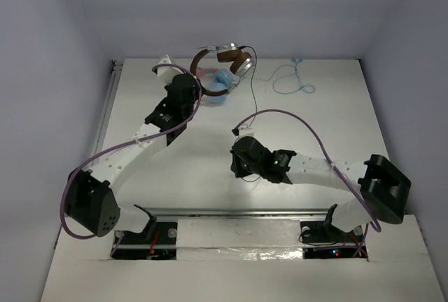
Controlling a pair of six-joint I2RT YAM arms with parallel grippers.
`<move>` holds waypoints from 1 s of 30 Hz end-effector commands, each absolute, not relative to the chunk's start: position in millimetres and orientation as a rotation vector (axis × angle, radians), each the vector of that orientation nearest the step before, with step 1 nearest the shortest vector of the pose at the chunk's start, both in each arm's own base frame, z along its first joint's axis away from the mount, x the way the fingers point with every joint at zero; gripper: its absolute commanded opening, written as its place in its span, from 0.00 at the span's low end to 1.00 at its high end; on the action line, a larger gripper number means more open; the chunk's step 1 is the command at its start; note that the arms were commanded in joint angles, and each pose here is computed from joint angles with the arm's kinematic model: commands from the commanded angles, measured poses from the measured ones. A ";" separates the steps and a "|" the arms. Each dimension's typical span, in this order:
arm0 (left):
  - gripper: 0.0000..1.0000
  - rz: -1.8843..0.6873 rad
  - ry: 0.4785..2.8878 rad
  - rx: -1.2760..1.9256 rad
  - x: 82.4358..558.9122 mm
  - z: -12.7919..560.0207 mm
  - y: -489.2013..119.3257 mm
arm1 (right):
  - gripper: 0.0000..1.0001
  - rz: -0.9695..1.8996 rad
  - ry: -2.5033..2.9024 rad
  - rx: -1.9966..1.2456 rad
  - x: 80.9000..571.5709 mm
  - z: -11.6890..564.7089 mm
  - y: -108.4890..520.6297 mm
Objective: Wrap the headphones
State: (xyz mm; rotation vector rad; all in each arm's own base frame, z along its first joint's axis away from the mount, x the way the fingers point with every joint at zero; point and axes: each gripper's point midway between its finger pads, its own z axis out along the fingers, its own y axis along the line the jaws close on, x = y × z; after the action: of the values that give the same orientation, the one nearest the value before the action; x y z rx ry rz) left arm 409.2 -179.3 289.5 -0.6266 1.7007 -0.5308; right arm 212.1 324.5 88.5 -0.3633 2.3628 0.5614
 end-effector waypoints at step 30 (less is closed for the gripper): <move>0.00 -0.504 1.848 0.099 329.0 227.6 -266.8 | 0.00 0.617 1.987 -0.562 223.0 330.5 282.5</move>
State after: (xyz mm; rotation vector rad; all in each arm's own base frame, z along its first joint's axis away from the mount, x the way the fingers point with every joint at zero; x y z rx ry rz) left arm 335.9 -244.4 184.3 0.0407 1.9655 -0.3151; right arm 208.3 290.8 308.8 -0.5603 2.0395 0.6196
